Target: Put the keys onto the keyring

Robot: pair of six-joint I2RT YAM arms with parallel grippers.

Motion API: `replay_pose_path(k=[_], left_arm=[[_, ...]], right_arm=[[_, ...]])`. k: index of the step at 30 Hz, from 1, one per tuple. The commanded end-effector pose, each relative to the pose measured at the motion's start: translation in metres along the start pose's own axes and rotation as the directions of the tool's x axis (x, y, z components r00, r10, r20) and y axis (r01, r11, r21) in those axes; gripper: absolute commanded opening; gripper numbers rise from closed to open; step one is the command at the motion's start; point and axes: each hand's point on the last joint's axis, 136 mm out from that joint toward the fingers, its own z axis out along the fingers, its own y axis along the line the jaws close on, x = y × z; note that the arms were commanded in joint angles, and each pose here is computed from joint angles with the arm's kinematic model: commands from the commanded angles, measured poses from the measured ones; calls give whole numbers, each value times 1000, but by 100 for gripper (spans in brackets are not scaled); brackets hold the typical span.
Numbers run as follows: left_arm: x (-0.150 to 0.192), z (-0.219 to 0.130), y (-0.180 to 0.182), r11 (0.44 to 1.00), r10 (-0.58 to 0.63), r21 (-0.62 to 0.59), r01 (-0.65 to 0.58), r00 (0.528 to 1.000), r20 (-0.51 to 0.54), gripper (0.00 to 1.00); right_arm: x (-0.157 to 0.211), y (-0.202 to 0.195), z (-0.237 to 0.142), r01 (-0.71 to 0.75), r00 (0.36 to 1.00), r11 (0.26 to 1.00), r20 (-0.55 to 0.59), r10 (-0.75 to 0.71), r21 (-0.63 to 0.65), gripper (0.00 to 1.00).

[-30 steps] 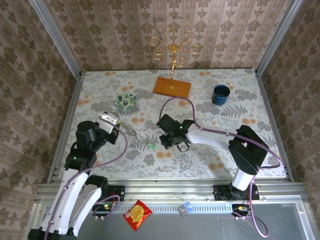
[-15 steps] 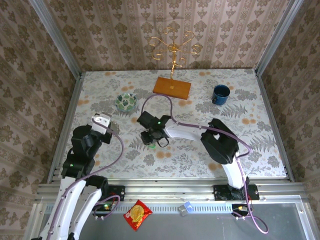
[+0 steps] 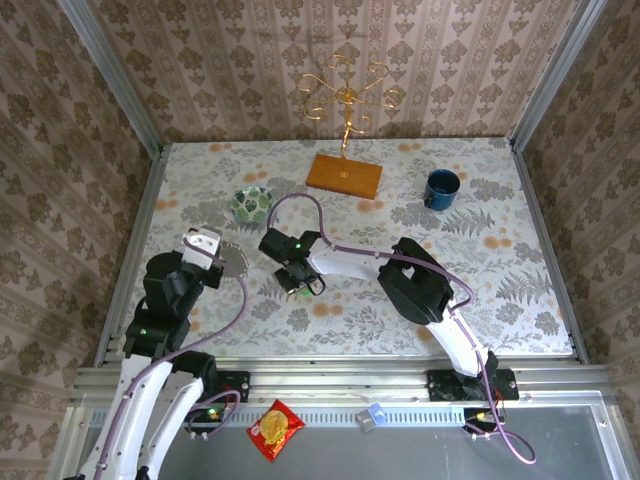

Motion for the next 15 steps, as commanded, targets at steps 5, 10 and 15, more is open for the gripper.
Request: replay_pose_path(k=[5, 10, 15], left_arm=[[-7, -4, 1, 1000, 22, -2, -22, 1000, 23, 0], [-10, -2, -3, 999, 22, 25, -22, 999, 28, 0], [-16, 3, -17, 994, 20, 107, -24, 999, 40, 0]], right_arm=[[12, -28, -10, 15, 1000, 993, 0, -15, 117, 26], [30, -58, -22, -39, 999, 989, -1, 40, 143, 18], [61, -94, -35, -97, 994, 978, -22, 103, 185, 17]])
